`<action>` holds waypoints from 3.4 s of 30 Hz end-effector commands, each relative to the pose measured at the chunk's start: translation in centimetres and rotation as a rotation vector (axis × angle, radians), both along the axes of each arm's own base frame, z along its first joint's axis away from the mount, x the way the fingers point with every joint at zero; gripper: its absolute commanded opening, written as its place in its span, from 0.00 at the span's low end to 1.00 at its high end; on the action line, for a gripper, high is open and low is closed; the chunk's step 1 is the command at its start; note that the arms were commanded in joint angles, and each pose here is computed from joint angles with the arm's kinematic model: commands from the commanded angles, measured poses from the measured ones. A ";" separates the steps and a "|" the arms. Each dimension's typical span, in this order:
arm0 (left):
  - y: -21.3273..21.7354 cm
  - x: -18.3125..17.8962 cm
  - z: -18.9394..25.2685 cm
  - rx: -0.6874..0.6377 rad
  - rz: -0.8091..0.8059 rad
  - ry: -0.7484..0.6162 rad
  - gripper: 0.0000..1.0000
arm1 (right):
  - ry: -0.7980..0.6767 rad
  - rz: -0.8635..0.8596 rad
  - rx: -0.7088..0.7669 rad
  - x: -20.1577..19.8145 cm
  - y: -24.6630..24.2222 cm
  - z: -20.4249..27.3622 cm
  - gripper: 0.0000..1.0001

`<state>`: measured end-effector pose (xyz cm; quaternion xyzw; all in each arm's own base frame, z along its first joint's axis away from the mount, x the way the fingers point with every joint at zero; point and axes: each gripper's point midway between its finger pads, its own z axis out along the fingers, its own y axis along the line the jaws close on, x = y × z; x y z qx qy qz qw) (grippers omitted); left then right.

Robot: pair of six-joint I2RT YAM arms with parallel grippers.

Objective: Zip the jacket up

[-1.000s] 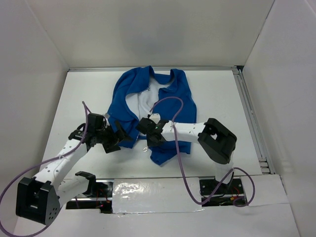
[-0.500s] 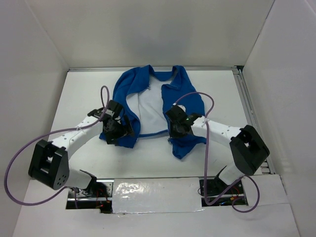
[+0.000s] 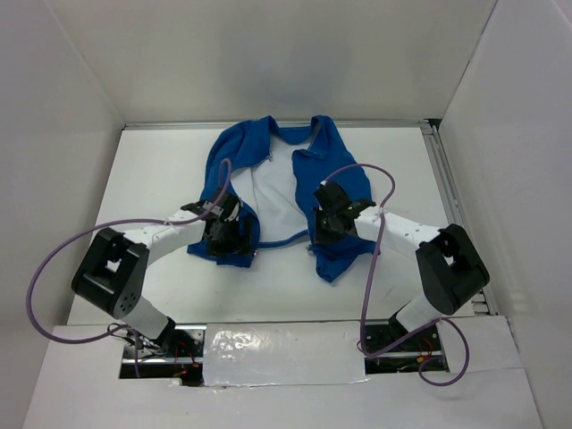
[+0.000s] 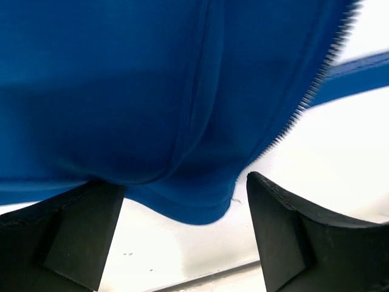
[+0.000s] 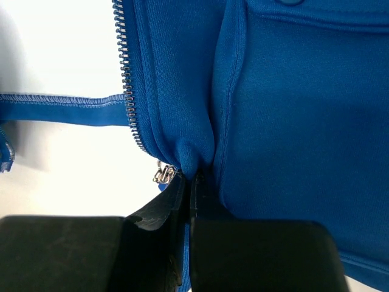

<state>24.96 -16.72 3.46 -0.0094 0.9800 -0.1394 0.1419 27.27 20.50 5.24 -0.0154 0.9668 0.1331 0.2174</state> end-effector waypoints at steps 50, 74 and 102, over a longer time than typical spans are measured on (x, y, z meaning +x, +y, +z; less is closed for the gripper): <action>-10.2 -1.7 8.7 -0.232 -0.397 -0.174 0.82 | 0.058 -0.219 -0.021 1.0 -6.7 -3.9 0.00; -7.4 -1.4 -1.8 0.379 -0.144 0.138 0.58 | 0.046 -0.203 -0.006 0.4 -6.4 -4.1 0.00; -8.3 1.7 14.4 -0.162 -0.162 -0.217 0.09 | 0.105 -0.281 -0.048 0.2 -8.3 -5.7 0.00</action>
